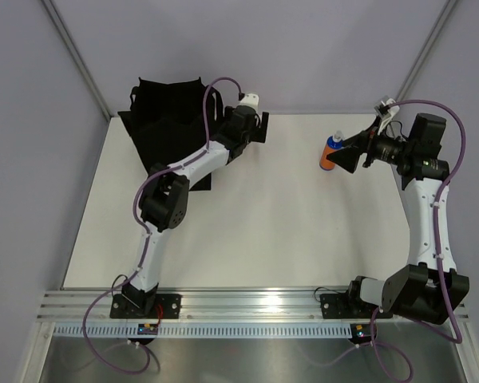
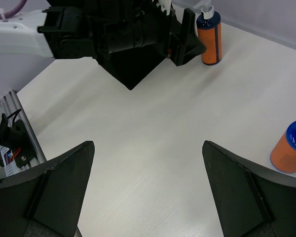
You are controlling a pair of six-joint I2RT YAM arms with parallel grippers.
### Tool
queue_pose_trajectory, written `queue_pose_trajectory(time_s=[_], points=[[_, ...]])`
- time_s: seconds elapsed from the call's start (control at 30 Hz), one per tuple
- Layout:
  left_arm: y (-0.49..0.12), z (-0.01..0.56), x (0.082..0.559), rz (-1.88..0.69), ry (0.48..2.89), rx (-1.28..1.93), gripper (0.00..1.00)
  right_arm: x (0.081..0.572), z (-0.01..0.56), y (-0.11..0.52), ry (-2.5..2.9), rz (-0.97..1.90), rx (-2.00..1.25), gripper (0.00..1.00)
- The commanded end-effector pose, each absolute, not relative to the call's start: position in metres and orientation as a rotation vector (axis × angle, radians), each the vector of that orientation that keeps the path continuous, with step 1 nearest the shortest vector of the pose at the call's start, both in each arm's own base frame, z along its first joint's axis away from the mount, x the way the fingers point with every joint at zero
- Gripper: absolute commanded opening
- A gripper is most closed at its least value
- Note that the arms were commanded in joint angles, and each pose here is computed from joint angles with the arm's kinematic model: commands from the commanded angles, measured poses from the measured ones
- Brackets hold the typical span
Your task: Place the personal care products into the canvas bag
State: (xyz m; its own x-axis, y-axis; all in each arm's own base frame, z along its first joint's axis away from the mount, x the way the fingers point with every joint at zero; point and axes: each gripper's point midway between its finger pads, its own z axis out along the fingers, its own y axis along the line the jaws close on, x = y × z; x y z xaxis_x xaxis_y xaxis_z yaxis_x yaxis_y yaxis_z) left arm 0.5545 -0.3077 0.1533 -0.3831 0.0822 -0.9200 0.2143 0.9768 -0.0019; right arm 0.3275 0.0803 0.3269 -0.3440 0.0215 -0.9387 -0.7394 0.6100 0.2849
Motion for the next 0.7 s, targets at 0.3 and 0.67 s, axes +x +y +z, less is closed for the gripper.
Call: queue_pose_trajectory(time_s=[0.3,0.67], points=[[-0.302,0.141,0.63,-0.217,1.84,0.14,0.99,0.315,0.341,0.088,1.679,0.908,-0.665,0.99],[-0.3,0.159,0.665,-0.335,1.749,0.013,0.9,0.31,0.347,0.09,1.659,0.912,-0.679,0.99]])
